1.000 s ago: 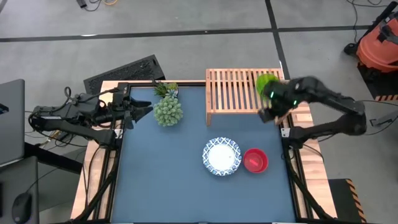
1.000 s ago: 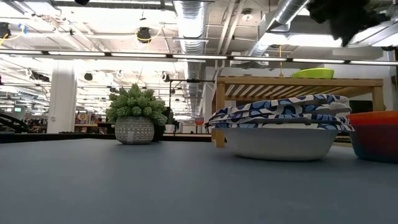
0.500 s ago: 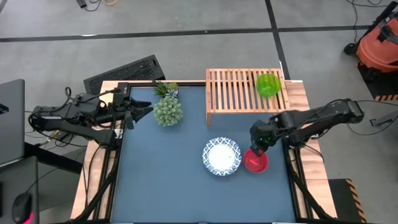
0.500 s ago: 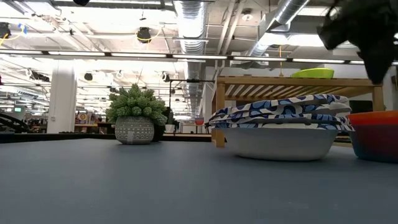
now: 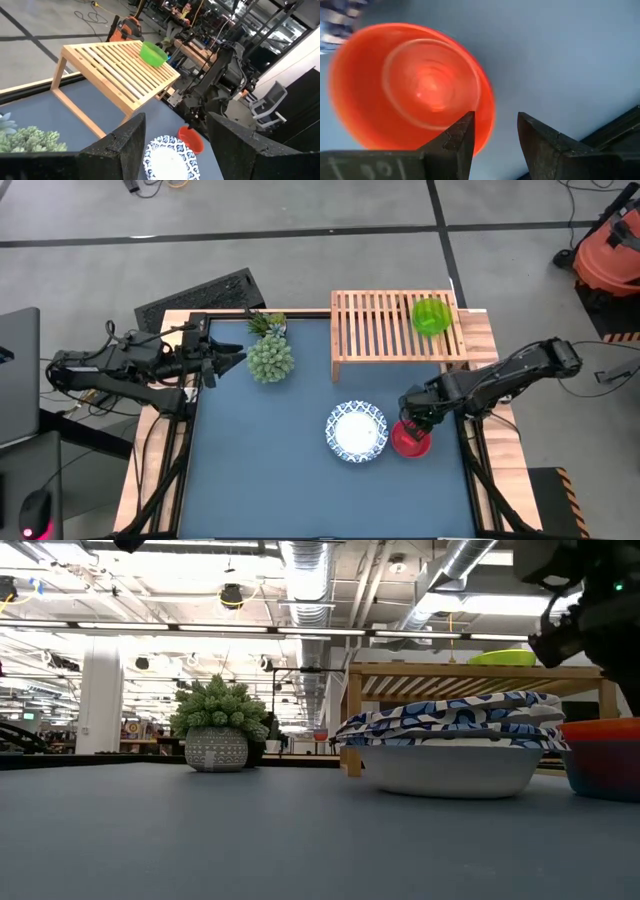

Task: Place and stack bowls onto a shelf
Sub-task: Stack the red bowl on top of the green bowl on the shelf

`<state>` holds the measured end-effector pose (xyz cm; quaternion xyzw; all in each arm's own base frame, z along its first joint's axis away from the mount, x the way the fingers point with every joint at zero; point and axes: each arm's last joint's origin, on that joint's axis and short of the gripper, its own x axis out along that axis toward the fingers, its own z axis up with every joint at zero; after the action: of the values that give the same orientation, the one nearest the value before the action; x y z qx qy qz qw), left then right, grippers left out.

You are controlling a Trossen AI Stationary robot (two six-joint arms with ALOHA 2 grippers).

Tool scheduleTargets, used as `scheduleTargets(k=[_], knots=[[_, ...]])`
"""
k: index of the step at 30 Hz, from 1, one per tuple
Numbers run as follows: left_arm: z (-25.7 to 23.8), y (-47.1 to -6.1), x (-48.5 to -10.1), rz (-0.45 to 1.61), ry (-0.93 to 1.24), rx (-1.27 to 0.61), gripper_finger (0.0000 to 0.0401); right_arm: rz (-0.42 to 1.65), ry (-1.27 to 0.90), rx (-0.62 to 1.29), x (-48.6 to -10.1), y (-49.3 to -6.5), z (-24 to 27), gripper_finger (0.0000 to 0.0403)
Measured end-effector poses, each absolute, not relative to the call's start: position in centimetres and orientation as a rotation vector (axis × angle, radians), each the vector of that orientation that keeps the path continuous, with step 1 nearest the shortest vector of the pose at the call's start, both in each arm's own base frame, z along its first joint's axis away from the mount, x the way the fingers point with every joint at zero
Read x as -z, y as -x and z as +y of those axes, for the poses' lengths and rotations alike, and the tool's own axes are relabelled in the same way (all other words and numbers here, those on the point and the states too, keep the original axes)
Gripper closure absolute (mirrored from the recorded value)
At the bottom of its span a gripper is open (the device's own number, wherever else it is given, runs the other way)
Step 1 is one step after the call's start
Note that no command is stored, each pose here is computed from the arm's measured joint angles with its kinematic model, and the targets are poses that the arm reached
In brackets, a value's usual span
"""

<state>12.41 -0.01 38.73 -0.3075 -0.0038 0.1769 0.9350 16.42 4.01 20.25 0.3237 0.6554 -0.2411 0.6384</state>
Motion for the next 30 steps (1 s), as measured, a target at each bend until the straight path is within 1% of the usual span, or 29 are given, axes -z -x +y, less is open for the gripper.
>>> scheduleTargets(k=[6, 18, 23, 30], knots=[[0.0, -12.4, -38.7, -0.012, 0.628, -0.374, 0.0205, 1.486, -0.737, 0.536, -20.0, -16.5, 4.0, 0.0236], [0.0, -12.4, -38.7, -0.013, 0.627, -0.382, 0.0205, 1.488, -0.716, 0.517, -19.8, -16.5, 4.0, 0.0280], [0.0, -12.4, -38.7, -0.013, 0.627, -0.382, 0.0205, 1.506, -0.723, 0.524, -18.8, -16.4, 4.0, 0.0284], [0.0, -12.4, -38.7, -0.014, 0.625, -0.382, 0.0205, 1.512, -0.730, 0.518, -18.8, -16.4, 4.0, 0.0285]])
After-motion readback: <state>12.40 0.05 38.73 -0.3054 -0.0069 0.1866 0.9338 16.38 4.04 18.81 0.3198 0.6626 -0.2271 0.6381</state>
